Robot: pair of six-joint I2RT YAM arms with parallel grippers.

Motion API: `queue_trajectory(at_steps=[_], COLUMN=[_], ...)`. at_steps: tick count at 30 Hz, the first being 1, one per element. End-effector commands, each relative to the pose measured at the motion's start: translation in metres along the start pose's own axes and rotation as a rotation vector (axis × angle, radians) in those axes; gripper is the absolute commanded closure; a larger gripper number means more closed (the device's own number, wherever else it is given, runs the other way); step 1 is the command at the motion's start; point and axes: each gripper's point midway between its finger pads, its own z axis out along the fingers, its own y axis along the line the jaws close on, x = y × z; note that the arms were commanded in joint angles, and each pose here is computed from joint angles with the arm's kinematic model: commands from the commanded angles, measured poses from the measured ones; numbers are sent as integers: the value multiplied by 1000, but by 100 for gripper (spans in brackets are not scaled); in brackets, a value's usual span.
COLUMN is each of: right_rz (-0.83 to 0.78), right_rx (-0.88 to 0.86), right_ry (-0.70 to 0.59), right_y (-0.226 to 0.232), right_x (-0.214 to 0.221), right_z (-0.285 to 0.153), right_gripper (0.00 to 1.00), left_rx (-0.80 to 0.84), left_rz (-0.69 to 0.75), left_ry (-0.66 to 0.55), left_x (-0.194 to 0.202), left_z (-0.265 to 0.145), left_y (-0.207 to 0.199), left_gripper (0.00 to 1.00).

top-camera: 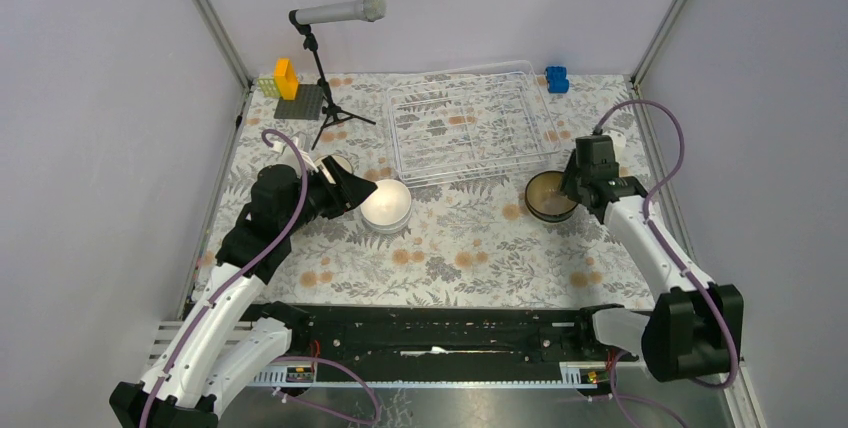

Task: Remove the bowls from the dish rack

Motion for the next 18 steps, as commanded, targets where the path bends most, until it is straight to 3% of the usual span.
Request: queue_trajectory(at_steps=[1, 7, 10, 18], right_rz=[52, 75, 88, 78], right_rx=[-10, -27, -26, 16], right_ry=[-136, -215, -230, -110], right_y=[-2, -4, -5, -5], right_x=[-34, -47, -49, -25], right_z=[-23, -36, -36, 0], right_gripper=[41, 38, 44, 53], left_rx=[12, -4, -6, -13], left_rz=[18, 21, 26, 28], left_ry=[-22, -16, -30, -40], left_x=[-6, -7, -10, -10], left_z=[2, 7, 5, 3], left_y=[-4, -1, -2, 1], left_gripper=[42, 41, 41, 41])
